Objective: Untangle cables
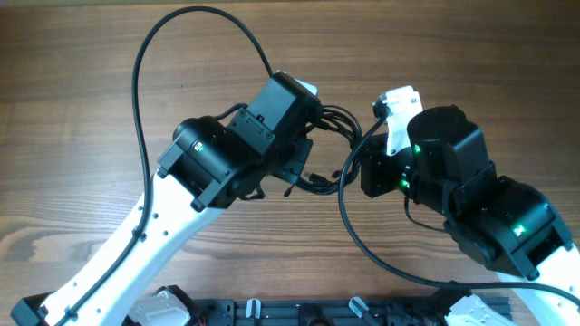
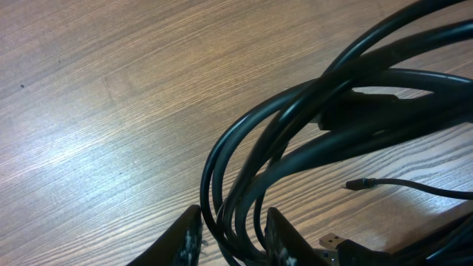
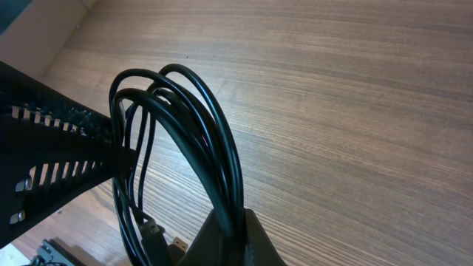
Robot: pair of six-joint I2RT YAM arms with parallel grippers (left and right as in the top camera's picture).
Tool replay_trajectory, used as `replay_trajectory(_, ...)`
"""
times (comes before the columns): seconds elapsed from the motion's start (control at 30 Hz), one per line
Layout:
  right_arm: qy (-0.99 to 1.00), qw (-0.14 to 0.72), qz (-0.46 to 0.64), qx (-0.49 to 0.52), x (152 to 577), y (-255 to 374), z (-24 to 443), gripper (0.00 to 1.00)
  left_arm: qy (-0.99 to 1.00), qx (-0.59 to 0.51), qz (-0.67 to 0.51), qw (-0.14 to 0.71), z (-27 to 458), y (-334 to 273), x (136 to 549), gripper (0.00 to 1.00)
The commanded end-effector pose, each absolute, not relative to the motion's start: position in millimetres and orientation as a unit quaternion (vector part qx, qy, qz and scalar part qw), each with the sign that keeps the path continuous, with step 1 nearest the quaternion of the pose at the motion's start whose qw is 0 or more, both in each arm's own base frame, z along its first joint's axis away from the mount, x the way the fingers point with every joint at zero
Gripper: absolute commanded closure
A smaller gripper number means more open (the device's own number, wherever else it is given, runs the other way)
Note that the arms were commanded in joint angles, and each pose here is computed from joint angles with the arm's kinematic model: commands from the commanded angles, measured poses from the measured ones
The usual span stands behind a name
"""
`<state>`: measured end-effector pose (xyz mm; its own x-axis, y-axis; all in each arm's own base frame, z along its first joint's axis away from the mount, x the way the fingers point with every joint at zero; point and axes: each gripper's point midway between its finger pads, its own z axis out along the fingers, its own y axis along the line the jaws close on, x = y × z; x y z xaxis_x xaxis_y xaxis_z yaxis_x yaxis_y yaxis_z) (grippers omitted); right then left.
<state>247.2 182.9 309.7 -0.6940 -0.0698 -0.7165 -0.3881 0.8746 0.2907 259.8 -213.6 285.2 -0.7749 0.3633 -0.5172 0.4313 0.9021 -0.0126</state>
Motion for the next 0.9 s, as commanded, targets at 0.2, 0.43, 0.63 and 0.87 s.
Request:
replay_trajectory(0.2, 0.893, 0.372, 0.216, -0.134, 247, 185, 312, 0.96, 0.94, 0.208, -0.06, 0.264, 286, -215, 263, 0.8)
replay_trajectory(0.43, 0.893, 0.372, 0.216, -0.134, 247, 185, 312, 0.96, 0.94, 0.208, -0.06, 0.264, 286, -215, 263, 0.96)
replay_trajectory(0.63, 0.893, 0.372, 0.216, -0.134, 247, 185, 312, 0.96, 0.94, 0.208, -0.06, 0.264, 286, -215, 263, 0.96)
replay_trajectory(0.87, 0.896, 0.386, 0.186, -0.118, 254, 174, 311, 0.96, 0.935, 0.211, -0.086, 0.271, 303, -207, 245, 0.96)
